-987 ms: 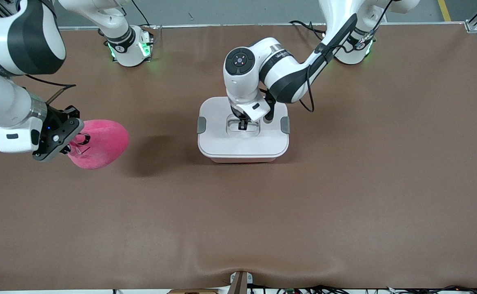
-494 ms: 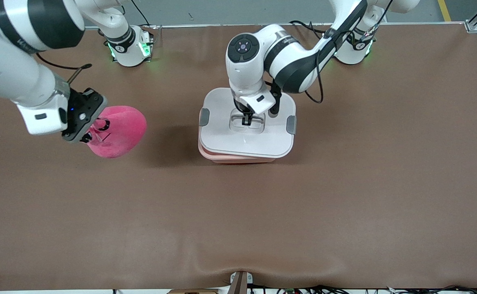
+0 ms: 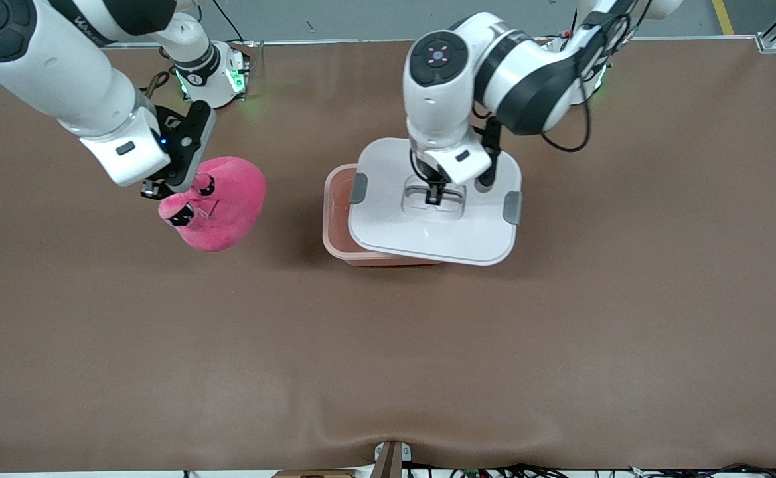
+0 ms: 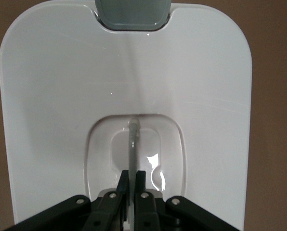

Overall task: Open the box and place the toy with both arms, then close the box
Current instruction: 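Lift the lid off with the left gripper while the right gripper carries the toy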

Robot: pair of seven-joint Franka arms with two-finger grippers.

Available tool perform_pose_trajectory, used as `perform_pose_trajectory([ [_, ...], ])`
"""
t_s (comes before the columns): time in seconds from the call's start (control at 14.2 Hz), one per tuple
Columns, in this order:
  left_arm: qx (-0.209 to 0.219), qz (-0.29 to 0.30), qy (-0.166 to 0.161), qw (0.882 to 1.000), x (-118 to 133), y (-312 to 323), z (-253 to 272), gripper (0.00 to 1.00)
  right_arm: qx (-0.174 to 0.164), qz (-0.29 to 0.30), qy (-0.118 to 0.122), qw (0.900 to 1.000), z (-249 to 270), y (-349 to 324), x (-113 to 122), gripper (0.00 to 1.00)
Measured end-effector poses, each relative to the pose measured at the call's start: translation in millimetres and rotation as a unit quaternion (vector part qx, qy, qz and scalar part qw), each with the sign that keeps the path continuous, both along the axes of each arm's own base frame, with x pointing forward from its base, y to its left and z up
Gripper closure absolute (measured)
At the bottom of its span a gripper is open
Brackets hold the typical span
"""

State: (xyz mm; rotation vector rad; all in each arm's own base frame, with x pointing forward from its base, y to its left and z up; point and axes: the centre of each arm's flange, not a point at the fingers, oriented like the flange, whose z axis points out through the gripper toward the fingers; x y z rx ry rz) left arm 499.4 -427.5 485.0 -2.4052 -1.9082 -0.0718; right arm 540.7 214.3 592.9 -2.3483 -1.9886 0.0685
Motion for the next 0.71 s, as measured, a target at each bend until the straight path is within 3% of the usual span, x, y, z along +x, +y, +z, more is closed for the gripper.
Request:
perform_pose_trajectory([
  [0.21,0.009,-0.035,0.01,0.999,24.3,50.7,21.4,0.93,0.021,0.086,-0.022,0.996,1.8,33.9,-7.8,0.92],
  [0.49,-0.001,-0.08,0.031,0.996,53.3,120.4,42.2,0.93,0.041,0.187,-0.063,0.98,0.3,112.0,-35.6,0.92],
  [0.71,-0.007,-0.112,0.049,0.993,68.0,169.3,52.0,0.93,0.05,0.24,-0.074,0.967,-16.7,171.8,-60.4,0.92],
])
